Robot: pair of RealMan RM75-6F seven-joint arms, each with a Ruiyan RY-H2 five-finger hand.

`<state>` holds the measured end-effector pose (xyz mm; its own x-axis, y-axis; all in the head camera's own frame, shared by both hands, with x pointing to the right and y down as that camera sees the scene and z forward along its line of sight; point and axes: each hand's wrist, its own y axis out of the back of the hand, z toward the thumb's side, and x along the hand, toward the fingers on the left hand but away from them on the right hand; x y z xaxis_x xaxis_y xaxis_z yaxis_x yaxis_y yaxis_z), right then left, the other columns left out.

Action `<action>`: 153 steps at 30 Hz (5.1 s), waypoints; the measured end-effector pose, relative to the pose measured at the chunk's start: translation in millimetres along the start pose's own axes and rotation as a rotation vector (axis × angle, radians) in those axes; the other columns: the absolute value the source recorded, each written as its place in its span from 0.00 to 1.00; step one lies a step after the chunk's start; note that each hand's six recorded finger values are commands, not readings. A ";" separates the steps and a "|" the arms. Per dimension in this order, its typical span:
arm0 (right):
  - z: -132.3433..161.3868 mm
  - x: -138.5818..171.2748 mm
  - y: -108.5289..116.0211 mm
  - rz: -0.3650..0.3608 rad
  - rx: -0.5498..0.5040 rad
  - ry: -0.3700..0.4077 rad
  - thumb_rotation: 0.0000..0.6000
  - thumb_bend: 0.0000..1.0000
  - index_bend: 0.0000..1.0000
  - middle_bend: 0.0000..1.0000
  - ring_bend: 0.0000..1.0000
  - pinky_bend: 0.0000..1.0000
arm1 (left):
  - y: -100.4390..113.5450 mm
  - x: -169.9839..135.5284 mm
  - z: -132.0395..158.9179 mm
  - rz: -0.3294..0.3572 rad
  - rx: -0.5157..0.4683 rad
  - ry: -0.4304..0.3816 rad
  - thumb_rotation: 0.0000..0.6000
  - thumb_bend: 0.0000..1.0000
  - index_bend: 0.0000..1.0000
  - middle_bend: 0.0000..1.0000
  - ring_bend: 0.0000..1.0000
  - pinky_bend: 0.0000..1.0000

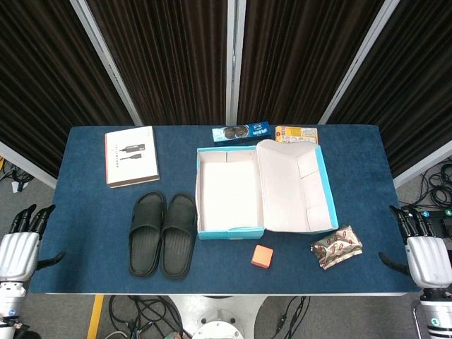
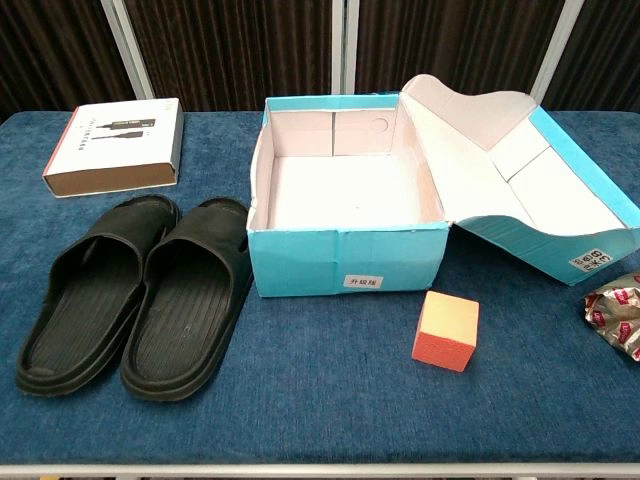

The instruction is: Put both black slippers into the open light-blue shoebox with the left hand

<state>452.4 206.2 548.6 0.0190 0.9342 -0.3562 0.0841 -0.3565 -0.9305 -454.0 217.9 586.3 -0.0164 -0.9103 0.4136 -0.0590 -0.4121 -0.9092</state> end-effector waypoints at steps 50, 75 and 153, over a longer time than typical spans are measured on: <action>-1.2 9.4 31.0 -0.056 0.070 0.041 1.00 0.09 0.05 0.14 0.04 0.13 | -29.7 137.4 241.1 -0.484 0.006 -0.395 1.00 0.00 0.09 0.15 0.77 0.77; -7.6 10.0 29.0 -0.042 0.064 0.022 1.00 0.09 0.05 0.14 0.04 0.13 | -78.2 163.2 275.9 -0.647 0.197 -0.208 1.00 0.00 0.07 0.12 0.78 0.78; -6.0 11.7 38.2 -0.054 0.081 0.036 1.00 0.10 0.05 0.14 0.04 0.13 | 35.9 187.3 216.2 -0.209 -0.254 -0.096 1.00 0.00 0.56 0.65 0.88 0.80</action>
<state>461.8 203.6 509.4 0.0526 0.9513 -0.3038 0.0053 -0.3045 -0.9525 -243.4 24.2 621.0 0.1152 -0.8117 0.5726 -0.2979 -0.5781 -0.7596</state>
